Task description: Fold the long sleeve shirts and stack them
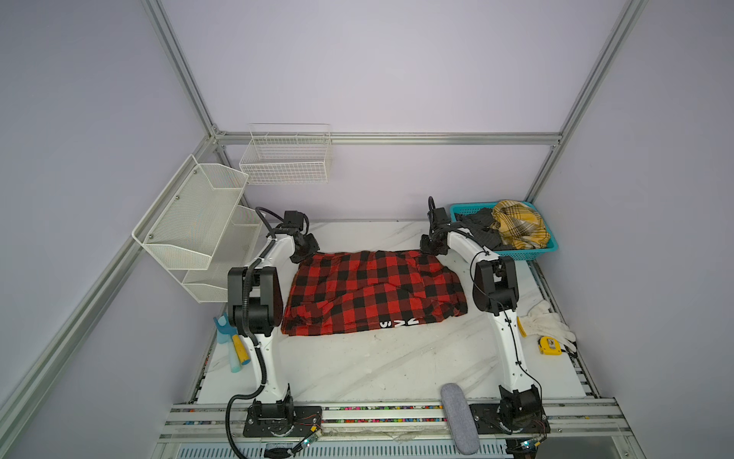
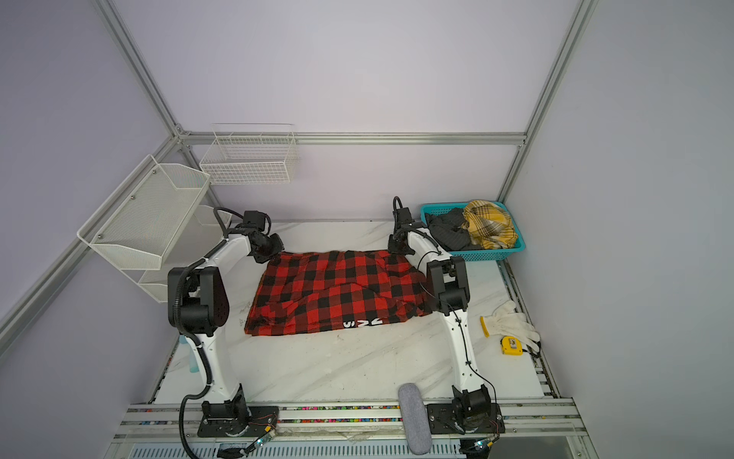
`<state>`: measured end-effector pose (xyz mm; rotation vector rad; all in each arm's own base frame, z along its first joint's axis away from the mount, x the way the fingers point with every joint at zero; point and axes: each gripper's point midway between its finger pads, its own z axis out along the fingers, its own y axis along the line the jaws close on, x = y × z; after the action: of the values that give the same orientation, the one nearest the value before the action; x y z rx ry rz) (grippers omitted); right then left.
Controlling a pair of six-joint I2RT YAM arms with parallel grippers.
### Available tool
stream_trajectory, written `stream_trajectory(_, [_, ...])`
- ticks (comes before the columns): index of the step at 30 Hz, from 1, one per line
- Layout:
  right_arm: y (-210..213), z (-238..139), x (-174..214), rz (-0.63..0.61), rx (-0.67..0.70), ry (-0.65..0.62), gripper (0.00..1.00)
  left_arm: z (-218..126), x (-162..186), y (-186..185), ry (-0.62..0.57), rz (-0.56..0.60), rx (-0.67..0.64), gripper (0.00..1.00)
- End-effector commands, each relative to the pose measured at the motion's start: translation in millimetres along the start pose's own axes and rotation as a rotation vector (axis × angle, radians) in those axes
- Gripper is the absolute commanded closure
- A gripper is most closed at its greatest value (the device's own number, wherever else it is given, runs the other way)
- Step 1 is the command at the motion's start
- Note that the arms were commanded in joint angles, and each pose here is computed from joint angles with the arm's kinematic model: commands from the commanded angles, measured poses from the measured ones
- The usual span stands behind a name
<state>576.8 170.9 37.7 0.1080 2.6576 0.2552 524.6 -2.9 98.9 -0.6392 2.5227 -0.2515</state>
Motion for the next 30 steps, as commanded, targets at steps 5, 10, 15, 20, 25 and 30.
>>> stream_trajectory(5, [20.0,-103.6,-51.3,0.007,-0.061,-0.206,1.0,-48.4,-20.1,8.5,-0.117,-0.107,0.063,1.0])
stream_trajectory(10, [23.5,-156.1,-43.7,0.052,-0.121,-0.283,1.0,-75.2,-20.3,21.1,-0.165,-0.173,0.109,1.0])
stream_trajectory(15, [29.6,-159.3,27.3,0.108,-0.192,-0.247,1.0,-79.0,31.0,27.3,-0.095,-0.24,0.188,1.0])
stream_trajectory(20, [12.5,-135.3,90.9,0.143,-0.156,-0.175,1.0,-66.3,93.6,60.9,-0.05,-0.278,0.142,1.0])
stream_trajectory(25, [-8.6,-115.6,115.7,0.161,-0.075,-0.13,1.0,-46.0,126.7,88.5,0.025,-0.313,0.076,1.0])
stream_trajectory(30, [-45.0,-101.9,114.7,0.233,0.02,-0.112,1.0,-45.6,126.8,109.4,0.016,-0.398,0.05,1.0])
